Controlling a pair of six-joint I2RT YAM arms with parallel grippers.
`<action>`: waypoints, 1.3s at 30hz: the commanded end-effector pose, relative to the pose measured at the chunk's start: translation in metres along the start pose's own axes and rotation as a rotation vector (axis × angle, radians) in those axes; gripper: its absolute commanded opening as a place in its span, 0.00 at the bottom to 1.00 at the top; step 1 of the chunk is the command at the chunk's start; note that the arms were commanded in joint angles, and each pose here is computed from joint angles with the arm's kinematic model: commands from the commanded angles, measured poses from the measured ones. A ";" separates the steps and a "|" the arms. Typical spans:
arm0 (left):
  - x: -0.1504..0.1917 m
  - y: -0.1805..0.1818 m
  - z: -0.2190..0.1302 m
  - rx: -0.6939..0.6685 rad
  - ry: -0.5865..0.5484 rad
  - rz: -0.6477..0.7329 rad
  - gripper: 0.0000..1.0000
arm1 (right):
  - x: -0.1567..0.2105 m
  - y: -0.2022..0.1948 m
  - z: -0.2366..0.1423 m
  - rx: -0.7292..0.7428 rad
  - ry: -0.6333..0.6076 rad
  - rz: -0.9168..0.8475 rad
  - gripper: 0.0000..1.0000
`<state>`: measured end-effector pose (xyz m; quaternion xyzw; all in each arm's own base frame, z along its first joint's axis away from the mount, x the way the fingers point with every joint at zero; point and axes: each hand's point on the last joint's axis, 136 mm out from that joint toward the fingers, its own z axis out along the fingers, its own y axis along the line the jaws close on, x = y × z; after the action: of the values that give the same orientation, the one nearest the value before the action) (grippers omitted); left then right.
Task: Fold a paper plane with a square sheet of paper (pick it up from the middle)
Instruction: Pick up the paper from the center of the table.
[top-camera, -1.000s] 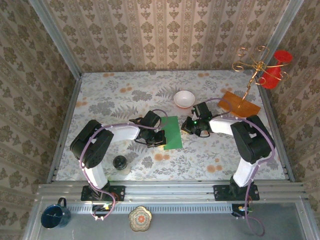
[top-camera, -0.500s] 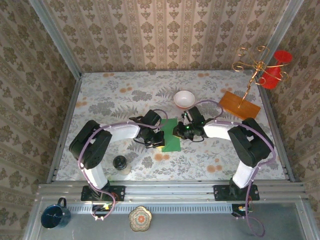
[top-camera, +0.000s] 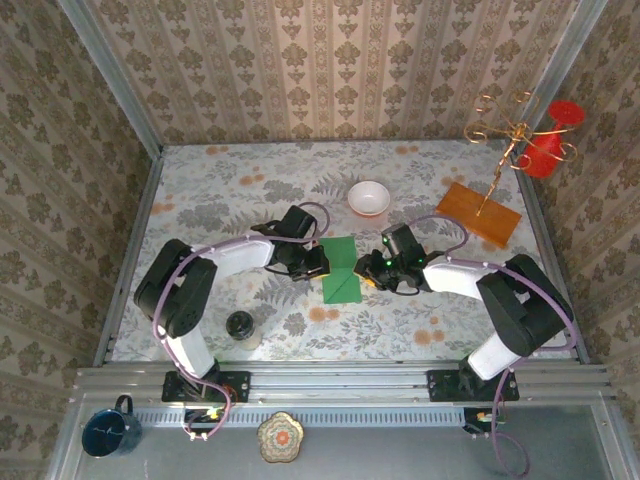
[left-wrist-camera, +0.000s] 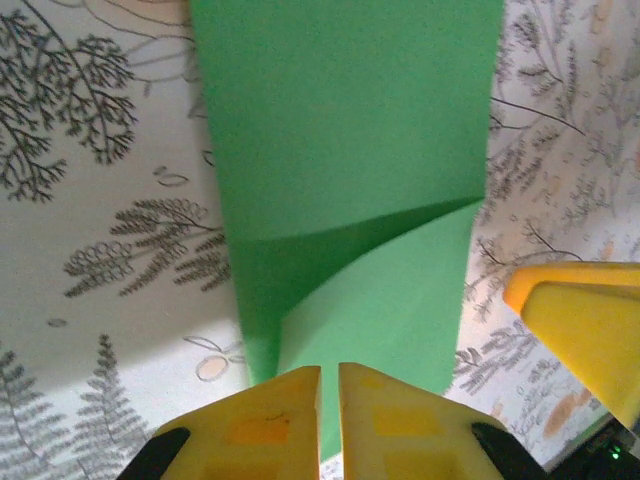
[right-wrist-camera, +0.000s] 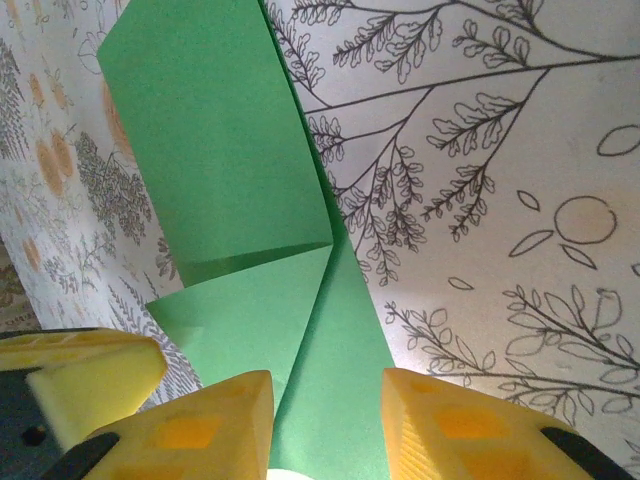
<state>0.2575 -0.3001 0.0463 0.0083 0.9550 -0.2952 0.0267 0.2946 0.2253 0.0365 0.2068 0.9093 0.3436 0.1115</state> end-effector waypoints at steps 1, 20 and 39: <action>-0.012 0.000 0.005 0.005 -0.019 0.019 0.15 | -0.002 0.007 0.005 -0.021 0.003 0.023 0.36; -0.005 0.032 0.020 -0.015 -0.005 -0.119 0.12 | 0.006 0.024 0.021 -0.066 0.065 -0.001 0.29; 0.000 0.039 0.021 -0.019 -0.001 -0.141 0.12 | 0.020 0.037 0.036 -0.133 0.118 -0.017 0.26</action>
<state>0.2687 -0.2897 0.0190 -0.0431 0.9500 -0.3084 0.0204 0.2973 0.2677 0.0269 0.1794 0.8992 0.3918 0.0752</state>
